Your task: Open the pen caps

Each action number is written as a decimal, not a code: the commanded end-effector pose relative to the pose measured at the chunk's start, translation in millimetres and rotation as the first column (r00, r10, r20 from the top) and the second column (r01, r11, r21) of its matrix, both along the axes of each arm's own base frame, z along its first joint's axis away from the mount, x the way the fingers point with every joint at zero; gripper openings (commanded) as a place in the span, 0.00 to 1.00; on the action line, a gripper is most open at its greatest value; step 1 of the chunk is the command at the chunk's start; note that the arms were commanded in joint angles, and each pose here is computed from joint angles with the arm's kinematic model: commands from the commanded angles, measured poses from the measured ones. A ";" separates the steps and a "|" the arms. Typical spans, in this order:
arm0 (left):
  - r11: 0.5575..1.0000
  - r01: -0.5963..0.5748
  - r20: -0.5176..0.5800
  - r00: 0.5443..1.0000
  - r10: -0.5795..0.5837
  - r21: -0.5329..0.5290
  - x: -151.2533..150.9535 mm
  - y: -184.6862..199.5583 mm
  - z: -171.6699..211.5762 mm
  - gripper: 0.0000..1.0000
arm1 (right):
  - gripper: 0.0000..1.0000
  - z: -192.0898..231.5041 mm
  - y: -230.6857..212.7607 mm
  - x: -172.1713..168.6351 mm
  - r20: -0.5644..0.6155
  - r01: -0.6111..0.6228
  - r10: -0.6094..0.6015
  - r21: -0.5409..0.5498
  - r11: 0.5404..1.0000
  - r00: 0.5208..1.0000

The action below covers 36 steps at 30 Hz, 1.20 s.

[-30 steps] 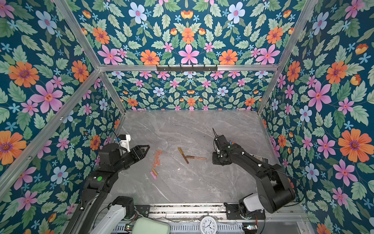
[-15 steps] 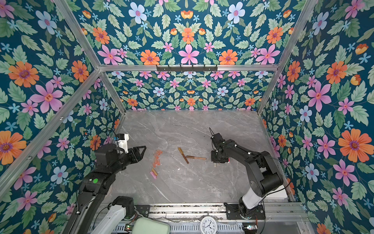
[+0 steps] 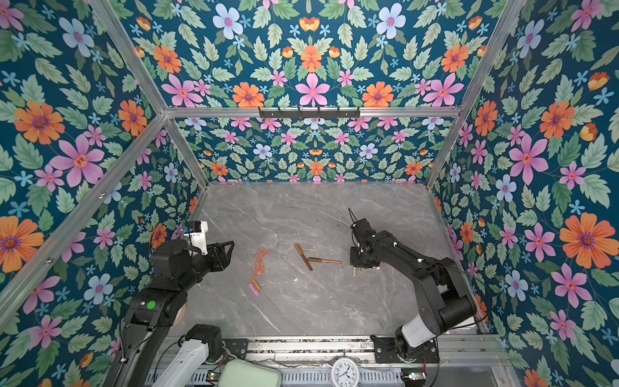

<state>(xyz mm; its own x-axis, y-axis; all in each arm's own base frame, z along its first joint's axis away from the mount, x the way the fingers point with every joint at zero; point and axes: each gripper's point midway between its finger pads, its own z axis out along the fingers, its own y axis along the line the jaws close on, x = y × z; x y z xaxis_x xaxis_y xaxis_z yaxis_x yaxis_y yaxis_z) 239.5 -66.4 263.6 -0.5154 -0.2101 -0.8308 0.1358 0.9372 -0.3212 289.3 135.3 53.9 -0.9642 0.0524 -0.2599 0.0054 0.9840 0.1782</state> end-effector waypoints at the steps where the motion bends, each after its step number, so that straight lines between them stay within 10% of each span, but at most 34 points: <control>1: 1.000 -0.012 0.029 1.000 0.012 0.008 4.6 2.0 4.7 0.54 | 0.27 12.3 25.5 -3.1 0.038 -0.089 0.084 0.134 0.987 0.996; 11: 1.000 -0.016 -0.006 1.000 0.016 0.013 8.8 1.7 -5.1 0.52 | 0.33 17.0 122.8 -11.5 0.076 -0.342 0.334 0.227 0.912 0.940; 27: 1.000 -0.007 0.041 0.999 0.007 -0.001 1.1 0.4 4.1 0.52 | 0.41 -36.5 171.5 -6.2 -0.066 -0.355 0.364 0.123 0.927 0.929; 36: 1.000 -0.017 0.057 0.998 0.017 -0.002 -0.7 2.6 7.2 0.52 | 0.25 -46.7 173.6 -4.0 -0.101 -0.357 0.351 -0.057 0.932 0.931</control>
